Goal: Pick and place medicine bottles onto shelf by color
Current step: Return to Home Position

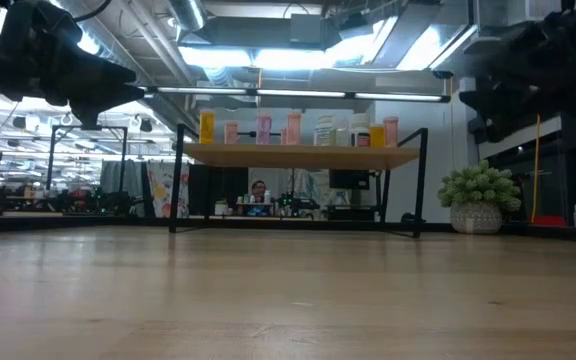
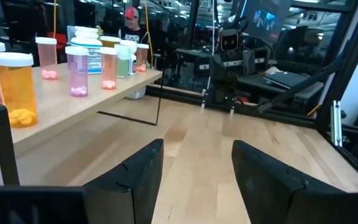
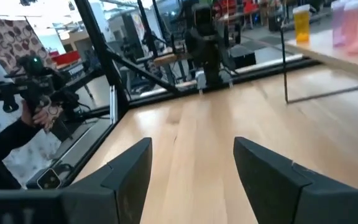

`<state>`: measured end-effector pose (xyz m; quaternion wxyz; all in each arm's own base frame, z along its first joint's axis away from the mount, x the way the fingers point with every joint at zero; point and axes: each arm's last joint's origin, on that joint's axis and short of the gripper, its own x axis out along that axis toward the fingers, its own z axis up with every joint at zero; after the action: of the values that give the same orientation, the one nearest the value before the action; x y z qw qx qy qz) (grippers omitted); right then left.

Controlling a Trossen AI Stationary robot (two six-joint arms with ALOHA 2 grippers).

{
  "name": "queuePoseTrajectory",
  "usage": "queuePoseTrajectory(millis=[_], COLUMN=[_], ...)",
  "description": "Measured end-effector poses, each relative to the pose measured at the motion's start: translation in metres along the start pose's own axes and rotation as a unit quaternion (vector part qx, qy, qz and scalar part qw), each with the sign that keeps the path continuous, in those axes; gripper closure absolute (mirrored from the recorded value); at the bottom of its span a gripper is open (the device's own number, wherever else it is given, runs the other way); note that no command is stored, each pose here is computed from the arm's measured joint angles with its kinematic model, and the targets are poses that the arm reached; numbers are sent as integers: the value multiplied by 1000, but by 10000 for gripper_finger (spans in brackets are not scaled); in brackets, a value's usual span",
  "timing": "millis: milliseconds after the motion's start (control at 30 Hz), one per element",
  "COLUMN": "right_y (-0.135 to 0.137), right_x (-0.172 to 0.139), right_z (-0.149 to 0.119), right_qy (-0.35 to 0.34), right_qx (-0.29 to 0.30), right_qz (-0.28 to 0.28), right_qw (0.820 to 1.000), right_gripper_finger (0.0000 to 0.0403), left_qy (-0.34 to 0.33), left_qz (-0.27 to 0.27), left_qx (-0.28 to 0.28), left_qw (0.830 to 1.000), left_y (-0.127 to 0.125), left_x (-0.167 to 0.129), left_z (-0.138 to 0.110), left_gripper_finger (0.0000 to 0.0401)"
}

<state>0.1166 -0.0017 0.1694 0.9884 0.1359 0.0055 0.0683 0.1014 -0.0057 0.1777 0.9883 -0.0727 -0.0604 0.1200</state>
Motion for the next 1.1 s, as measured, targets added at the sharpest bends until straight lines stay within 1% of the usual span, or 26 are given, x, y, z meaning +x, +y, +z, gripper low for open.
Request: queuePoseTrajectory(millis=[100,233,300,367,467,533,600,700,867,1000,1100], right_y=[0,2,2,0,-4,-5,-5,-4,-4,-4,-4], right_x=[-1,-4,-6,-8,-12,-15,-16,-16,-16,-16,-16], right_z=[-1,3,2,1,-4,-5,-6,-5,-5,-5,-5], right_qy=[3,-15,-15,-13,-4,-2,-1,0,5,3,3], right_qx=[5,-27,-36,-36,-26,-21,-32,-60,-79,-58,-60], right_qz=[0,5,-2,-28,-90,-114,-115,-98,-94,-93,-93], right_qw=[1000,1000,999,999,996,993,993,993,992,994,994], right_gripper_finger=[173,173,173,173,173,173,173,173,173,173,173], left_qy=[0,1,1,1,1,0,1,1,1,1,1], left_qz=[0,0,2,4,4,4,4,4,4,4,4], left_qx=[-4,-5,-5,-4,-4,-4,-4,-4,-4,-4,-4], left_qw=[1000,1000,1000,1000,1000,1000,1000,1000,1000,1000,1000], left_y=[0,0,0,0,0,0,0,0,0,0,0], left_x=[0,0,0,0,0,0,0,0,0,0,0], left_z=[0,0,0,0,0,0,0,0,0,0,0], left_gripper_finger=[215,215,215,215,215,215,215,215,215,215,215])
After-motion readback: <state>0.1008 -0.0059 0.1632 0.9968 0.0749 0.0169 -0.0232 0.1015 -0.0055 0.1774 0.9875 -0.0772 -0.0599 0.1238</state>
